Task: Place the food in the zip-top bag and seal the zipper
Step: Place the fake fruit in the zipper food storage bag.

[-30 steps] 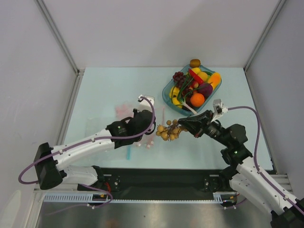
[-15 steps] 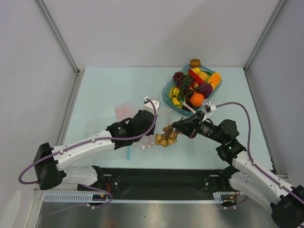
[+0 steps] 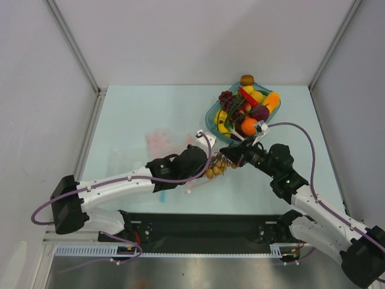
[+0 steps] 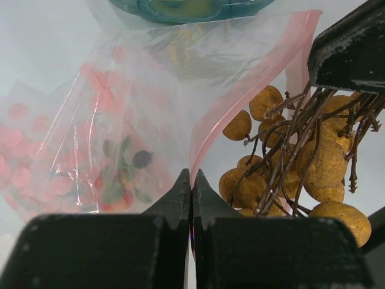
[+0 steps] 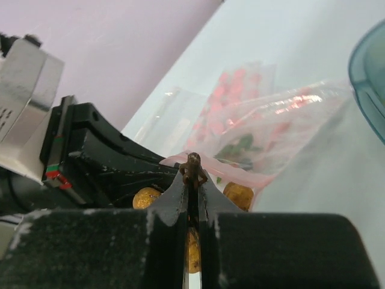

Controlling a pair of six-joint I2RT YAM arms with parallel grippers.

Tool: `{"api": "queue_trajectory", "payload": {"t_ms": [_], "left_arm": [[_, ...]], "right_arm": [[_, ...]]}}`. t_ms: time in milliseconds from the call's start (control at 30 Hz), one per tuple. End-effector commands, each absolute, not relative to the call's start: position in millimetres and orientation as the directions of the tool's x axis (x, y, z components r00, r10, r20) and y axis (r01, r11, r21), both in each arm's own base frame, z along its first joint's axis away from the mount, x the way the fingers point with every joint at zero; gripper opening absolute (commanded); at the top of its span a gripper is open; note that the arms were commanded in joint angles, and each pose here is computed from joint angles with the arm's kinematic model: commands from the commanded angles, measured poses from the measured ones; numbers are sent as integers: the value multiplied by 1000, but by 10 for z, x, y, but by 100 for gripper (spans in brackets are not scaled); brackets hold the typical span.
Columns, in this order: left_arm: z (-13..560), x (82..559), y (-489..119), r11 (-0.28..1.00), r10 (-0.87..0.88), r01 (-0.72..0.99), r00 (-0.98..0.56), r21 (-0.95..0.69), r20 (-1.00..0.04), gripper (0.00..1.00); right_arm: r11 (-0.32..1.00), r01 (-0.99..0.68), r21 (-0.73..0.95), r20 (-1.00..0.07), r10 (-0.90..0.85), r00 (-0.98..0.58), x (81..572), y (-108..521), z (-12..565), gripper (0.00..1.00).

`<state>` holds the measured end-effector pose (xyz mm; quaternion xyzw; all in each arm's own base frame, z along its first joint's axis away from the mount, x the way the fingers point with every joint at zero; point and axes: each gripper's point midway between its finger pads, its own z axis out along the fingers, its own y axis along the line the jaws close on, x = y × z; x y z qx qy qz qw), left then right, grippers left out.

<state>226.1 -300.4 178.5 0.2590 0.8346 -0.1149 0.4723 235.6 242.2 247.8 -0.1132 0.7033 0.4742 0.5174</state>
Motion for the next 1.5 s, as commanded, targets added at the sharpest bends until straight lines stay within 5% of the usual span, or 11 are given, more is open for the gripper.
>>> {"api": "queue_trajectory", "payload": {"t_ms": [0, 267, 867, 1100, 1267, 1467], "left_arm": [[1945, 2360, -3075, 857, 295, 513, -396, 57, -869, 0], [1923, 2475, -2911, 929, 294, 332, -391, 164, -873, 0], [1842, 2392, -3263, 897, 345, 399, -363, 190, -865, 0], [1811, 2517, -3161, 923, 355, 290, -383, 253, -853, 0], [1883, 2481, -3218, 923, 283, 360, -394, 136, -874, 0], [2132, 2377, -3182, 910, 212, 414, -385, 38, -898, 1]], "right_arm": [[581, -557, 593, -805, 418, -421, 2559, 2324, 2651, 0], [555, -351, 754, -648, 543, -534, 2697, 2330, 2581, 0], [418, -42, 908, -340, 674, -656, 2626, 2623, 2189, 0], [436, -11, 900, -345, 697, -628, 2652, 2552, 2200, 0], [432, -29, 902, -342, 670, -659, 2615, 2657, 2161, 0], [490, -135, 861, -462, 641, -613, 2533, 2768, 2278, 0]]}}
